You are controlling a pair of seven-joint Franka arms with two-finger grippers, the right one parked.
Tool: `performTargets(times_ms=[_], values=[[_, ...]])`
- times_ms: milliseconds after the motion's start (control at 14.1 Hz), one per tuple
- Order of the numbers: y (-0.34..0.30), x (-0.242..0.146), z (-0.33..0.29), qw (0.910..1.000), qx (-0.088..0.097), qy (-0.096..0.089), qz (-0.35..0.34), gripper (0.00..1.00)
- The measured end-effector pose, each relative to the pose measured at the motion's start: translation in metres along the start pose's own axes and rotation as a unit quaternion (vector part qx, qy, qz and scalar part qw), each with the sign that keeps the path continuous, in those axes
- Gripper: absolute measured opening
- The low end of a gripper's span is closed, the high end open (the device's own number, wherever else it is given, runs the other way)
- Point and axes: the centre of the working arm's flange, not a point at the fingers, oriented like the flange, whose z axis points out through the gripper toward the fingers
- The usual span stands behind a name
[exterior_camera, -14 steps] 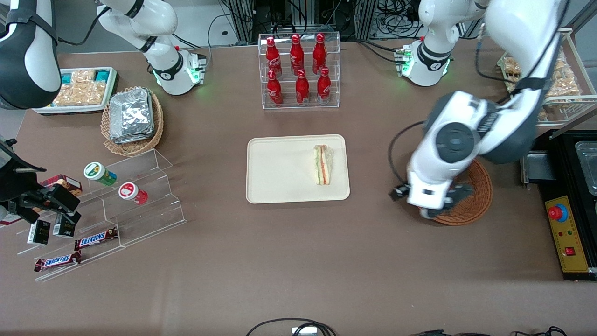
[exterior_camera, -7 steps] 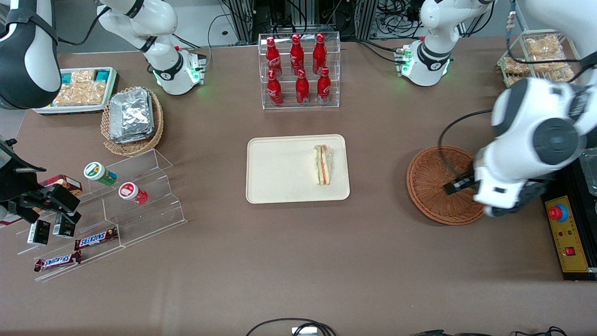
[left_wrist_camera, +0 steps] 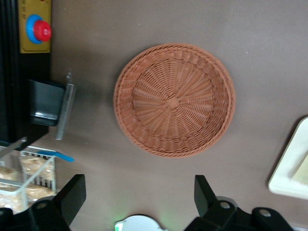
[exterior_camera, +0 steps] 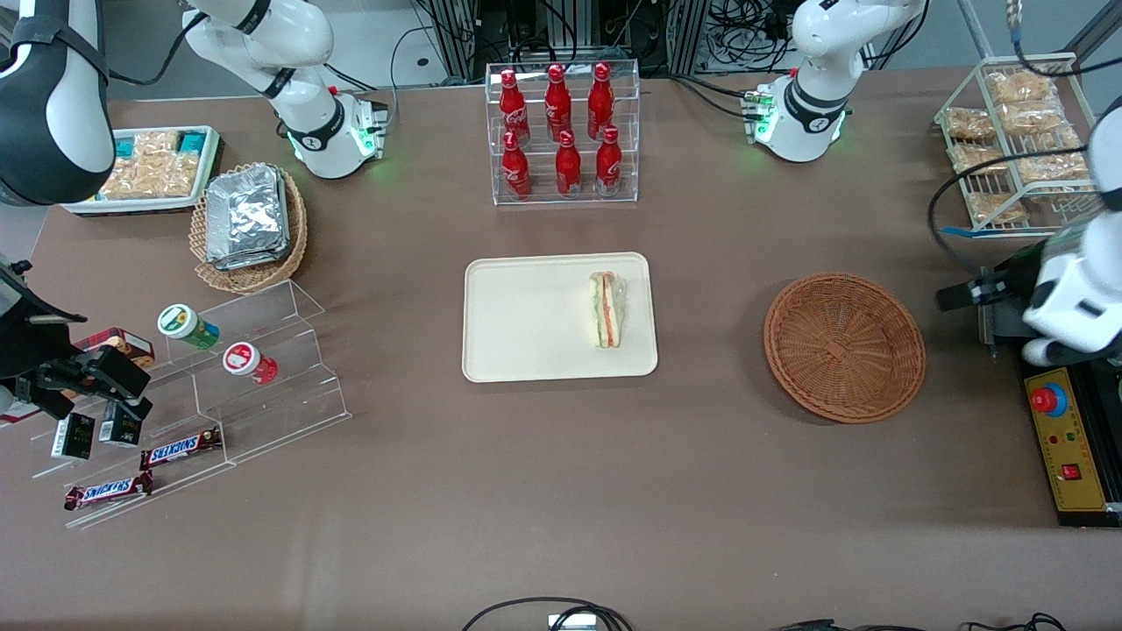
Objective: Place sandwich from basket to tray
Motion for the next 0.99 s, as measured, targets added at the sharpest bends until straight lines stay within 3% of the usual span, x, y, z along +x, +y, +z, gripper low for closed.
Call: performTargets(times_ms=[426, 639, 994], values=[[0.003, -0.046, -0.046, 0.9986, 0.01, 0.022, 0.048, 1.0], [0.021, -0.063, -0.062, 0.9966, -0.011, 0.033, 0.074, 1.0], [0.017, -0.066, -0.064, 0.9938, -0.016, 0.035, 0.104, 1.0]])
